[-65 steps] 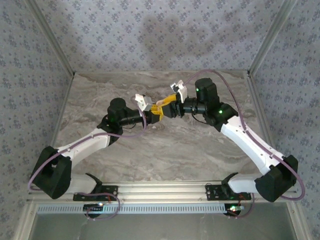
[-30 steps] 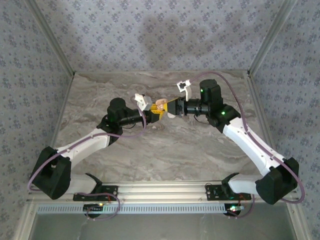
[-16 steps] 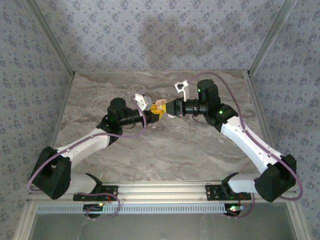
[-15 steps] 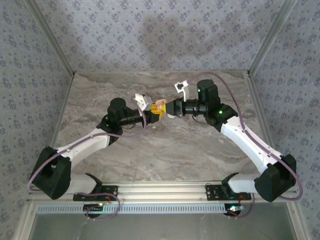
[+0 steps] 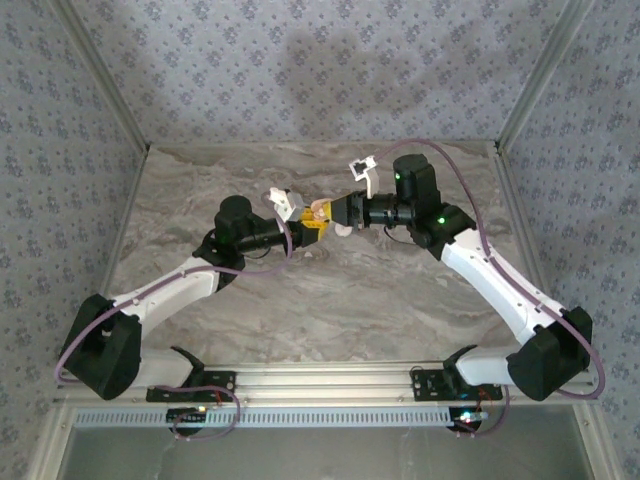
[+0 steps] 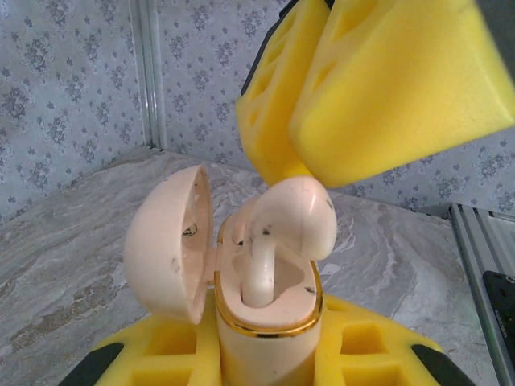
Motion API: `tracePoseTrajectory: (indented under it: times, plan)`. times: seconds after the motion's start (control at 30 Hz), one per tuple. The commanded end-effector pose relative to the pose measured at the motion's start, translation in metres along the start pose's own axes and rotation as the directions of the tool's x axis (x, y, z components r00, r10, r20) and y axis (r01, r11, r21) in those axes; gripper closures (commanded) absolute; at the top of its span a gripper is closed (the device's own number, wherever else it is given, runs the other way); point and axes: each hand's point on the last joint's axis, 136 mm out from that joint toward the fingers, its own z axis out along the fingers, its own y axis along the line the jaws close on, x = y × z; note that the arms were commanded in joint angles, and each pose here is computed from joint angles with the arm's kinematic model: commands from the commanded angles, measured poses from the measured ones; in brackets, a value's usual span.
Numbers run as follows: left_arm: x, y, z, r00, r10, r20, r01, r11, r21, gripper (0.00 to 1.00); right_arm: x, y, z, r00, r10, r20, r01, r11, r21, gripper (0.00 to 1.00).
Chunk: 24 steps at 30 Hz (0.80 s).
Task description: Insert wireless bluetooth earbuds into charging case
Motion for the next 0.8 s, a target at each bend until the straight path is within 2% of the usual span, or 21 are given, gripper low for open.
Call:
tracePoseTrajectory:
  times: [0.0, 0.3, 0.5, 0.77]
  plan:
    - [-0.033, -0.009, -0.004, 0.995, 0.071, 0.068, -0.072, 0.997, 0.012, 0.83, -0.007, 0.002, -0.001, 1.000, -0.019, 0.010, 0.019, 1.000, 0.016, 0.78]
    - [-0.031, -0.006, -0.004, 0.996, 0.065, 0.065, -0.065, 0.998, -0.002, 0.82, -0.014, 0.018, -0.019, 0.996, -0.062, 0.064, 0.062, 0.998, 0.001, 0.63]
    - [-0.032, -0.006, -0.004, 0.996, 0.064, 0.066, -0.063, 0.998, -0.006, 0.82, -0.006, 0.022, -0.023, 0.998, -0.036, 0.043, 0.036, 0.999, -0.004, 0.62]
    - [-0.032, -0.005, -0.004, 0.996, 0.061, 0.066, -0.061, 0.998, -0.004, 0.82, 0.005, 0.017, -0.011, 1.000, -0.009, 0.006, 0.009, 1.000, -0.017, 0.68]
